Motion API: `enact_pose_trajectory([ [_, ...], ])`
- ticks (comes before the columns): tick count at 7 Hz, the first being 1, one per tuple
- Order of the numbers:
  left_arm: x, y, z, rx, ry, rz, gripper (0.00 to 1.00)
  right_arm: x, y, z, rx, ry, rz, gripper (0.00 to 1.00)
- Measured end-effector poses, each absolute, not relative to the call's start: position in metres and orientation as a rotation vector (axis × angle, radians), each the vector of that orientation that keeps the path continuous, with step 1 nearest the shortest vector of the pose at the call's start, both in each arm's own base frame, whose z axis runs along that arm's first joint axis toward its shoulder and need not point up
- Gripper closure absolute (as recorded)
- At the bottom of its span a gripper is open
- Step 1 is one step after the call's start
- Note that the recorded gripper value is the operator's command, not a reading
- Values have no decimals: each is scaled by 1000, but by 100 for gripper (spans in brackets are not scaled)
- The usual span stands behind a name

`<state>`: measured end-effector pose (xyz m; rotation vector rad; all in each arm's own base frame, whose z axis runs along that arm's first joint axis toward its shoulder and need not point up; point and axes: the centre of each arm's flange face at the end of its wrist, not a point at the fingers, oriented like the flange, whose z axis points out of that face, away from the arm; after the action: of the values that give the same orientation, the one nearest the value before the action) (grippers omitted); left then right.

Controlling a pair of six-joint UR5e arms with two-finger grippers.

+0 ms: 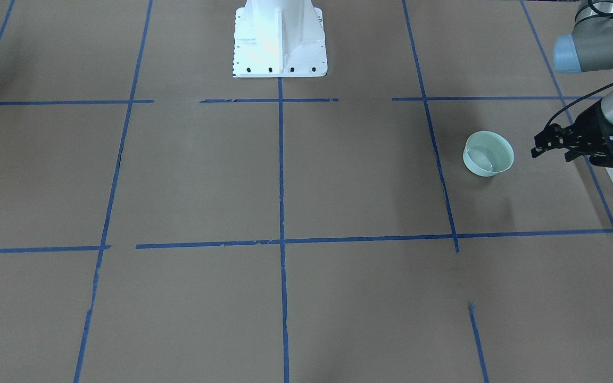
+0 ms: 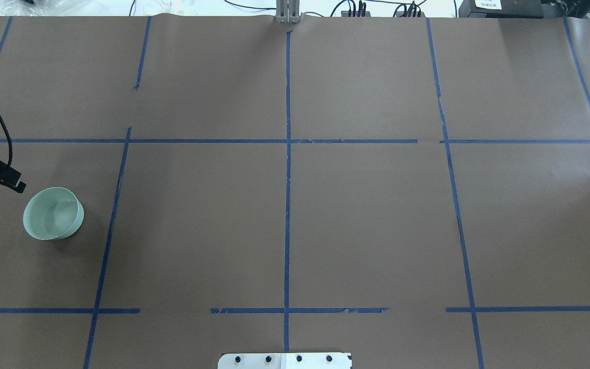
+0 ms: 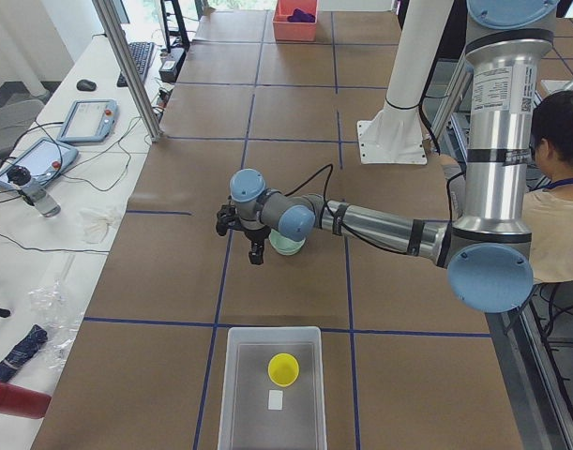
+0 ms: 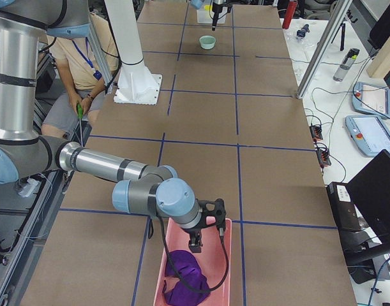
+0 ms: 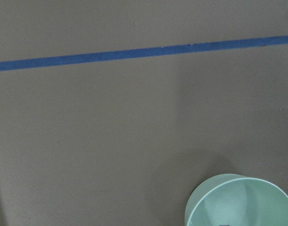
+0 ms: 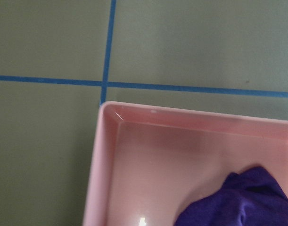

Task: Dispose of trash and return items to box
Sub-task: 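Reach the left gripper to the pale green bowl rim and grasp it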

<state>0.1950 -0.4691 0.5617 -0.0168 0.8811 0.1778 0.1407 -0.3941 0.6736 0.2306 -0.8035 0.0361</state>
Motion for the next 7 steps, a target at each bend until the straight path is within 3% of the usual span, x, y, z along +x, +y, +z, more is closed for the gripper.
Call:
enact_pose_trajectory([
  [3, 231, -457, 580, -53, 880, 242, 13, 100, -413, 639, 218, -825, 35, 0],
  [4, 240, -455, 588, -54, 884, 260, 27, 97, -413, 638, 216, -828, 31, 0],
  [5, 248, -452, 597, -54, 891, 271, 99, 93, -415, 636, 215, -829, 21, 0],
  [7, 257, -448, 598, -62, 903, 253, 100, 85, -417, 635, 210, -832, 4, 0],
])
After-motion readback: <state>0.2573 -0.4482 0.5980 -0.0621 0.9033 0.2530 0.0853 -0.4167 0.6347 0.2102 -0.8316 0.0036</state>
